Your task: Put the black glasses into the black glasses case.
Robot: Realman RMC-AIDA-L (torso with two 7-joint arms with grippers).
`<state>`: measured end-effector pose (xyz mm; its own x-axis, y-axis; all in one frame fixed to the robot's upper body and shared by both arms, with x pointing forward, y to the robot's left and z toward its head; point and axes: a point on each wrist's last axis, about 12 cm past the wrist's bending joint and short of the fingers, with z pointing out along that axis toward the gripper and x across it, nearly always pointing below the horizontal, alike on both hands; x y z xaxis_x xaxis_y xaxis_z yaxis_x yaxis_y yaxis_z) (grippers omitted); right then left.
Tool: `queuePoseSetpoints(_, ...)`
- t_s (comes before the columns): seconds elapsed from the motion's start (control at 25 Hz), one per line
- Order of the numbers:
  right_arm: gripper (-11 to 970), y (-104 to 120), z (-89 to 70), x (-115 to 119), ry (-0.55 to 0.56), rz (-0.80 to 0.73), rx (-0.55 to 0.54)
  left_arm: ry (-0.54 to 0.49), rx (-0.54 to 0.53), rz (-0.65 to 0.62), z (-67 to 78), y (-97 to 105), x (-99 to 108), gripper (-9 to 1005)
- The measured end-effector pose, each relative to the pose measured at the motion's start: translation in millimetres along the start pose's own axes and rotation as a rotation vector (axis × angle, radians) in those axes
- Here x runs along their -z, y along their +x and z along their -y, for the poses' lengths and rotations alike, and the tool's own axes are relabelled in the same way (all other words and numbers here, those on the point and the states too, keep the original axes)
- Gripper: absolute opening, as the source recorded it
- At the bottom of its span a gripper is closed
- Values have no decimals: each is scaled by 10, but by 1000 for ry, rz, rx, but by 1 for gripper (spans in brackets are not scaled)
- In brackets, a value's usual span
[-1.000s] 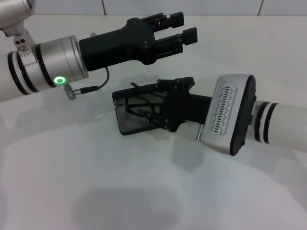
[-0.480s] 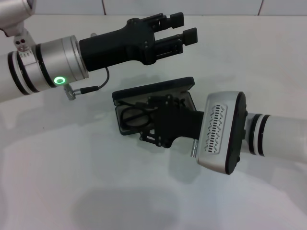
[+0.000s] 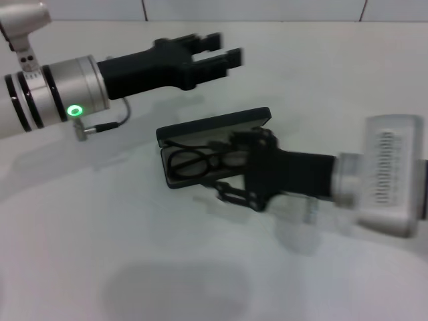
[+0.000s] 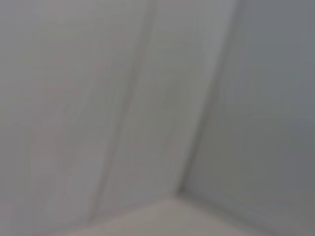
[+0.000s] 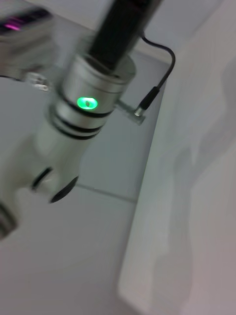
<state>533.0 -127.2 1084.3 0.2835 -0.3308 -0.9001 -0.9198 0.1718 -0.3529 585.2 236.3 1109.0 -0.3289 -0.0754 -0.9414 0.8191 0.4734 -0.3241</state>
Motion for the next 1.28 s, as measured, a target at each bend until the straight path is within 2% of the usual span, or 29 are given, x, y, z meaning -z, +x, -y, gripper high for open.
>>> queuePoseSetpoints(0.12,514,64,52,247,-102,-16,-101,-98,30,-140,-155,3,10,652)
queuePoseSetpoints(0.16,514,125,146,456,-147,-32,-199,-113,32,-166,-176,5,10,652)
queuePoseSetpoints(0.2,515,125,146,456,-147,-32,-199,-145,29,-224,-221,-15,4,652)
queuePoseSetpoints(0.28,515,170,227,661,-149,-11,-274,-183,15,-288,-259,-53,-20,652)
queuePoseSetpoints(0.36,515,187,247,875,-172,31,-318,-196,9,-315,-272,-58,-38,652)
queuePoseSetpoints(0.52,516,204,218,1106,-169,73,-342,-205,-14,-426,-263,-26,-172,652)
queuePoseSetpoints(0.84,521,255,217,1166,-135,53,-349,-138,-46,-529,-136,33,-354,652)
queuePoseSetpoints(1.28,564,306,311,1108,-75,6,-341,-89,-90,-621,-29,234,-380,652)
